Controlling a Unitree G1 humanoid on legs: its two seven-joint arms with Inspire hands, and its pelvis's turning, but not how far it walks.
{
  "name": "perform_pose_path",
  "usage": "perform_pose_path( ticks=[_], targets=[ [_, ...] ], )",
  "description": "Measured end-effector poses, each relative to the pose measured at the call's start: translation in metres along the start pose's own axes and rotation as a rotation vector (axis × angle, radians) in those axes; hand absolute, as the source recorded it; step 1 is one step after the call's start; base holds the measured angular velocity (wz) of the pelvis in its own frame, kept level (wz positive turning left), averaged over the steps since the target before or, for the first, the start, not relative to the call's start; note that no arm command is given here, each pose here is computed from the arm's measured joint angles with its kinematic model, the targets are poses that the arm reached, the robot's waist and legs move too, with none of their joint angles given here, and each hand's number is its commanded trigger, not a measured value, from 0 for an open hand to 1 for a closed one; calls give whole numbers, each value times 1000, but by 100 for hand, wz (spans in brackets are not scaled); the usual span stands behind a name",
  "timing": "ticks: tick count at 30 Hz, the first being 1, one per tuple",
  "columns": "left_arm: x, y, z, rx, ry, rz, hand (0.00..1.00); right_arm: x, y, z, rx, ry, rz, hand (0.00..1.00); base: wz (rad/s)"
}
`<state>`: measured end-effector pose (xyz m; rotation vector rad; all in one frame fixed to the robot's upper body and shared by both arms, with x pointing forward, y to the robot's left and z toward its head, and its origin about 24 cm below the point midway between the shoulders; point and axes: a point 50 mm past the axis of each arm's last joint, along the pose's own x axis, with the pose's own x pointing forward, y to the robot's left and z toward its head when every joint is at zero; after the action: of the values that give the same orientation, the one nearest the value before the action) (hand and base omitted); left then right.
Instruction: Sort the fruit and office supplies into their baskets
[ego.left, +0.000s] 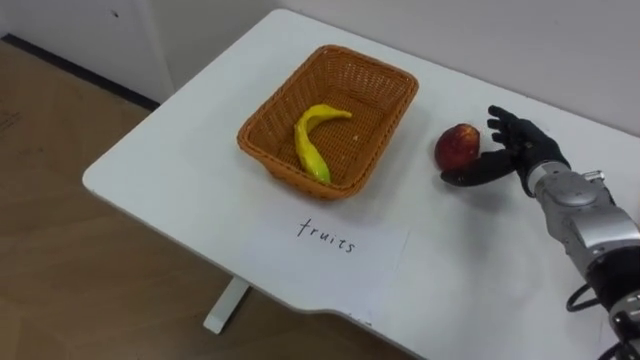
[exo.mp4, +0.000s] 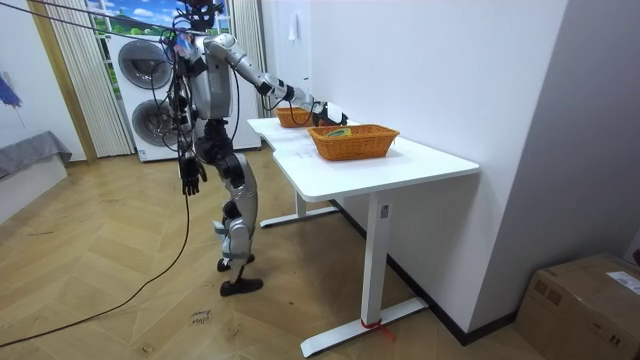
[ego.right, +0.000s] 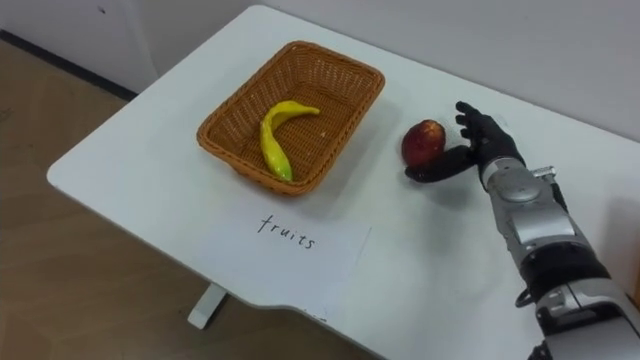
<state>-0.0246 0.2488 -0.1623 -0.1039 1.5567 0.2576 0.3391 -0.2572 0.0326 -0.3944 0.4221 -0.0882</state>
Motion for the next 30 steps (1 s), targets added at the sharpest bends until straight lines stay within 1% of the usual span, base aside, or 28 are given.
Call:
perform_pose_path(
  ticks=[8,12,20,30],
  targets=[
    [1,-5,9,21,-19,4,0,0,-1,1,-33,-16,-8,0,1],
    [1,-6,9,37,-20,7,0,0,-3,-2,-58,-17,-12,0,-4],
    [3,-4,11,38,-7,33,0,0,-5,-3,-90,-16,-19,0,-2],
    [3,-5,17,39,-35,30,0,0,-4,-1,-92,-39,-14,0,-4]
  ],
)
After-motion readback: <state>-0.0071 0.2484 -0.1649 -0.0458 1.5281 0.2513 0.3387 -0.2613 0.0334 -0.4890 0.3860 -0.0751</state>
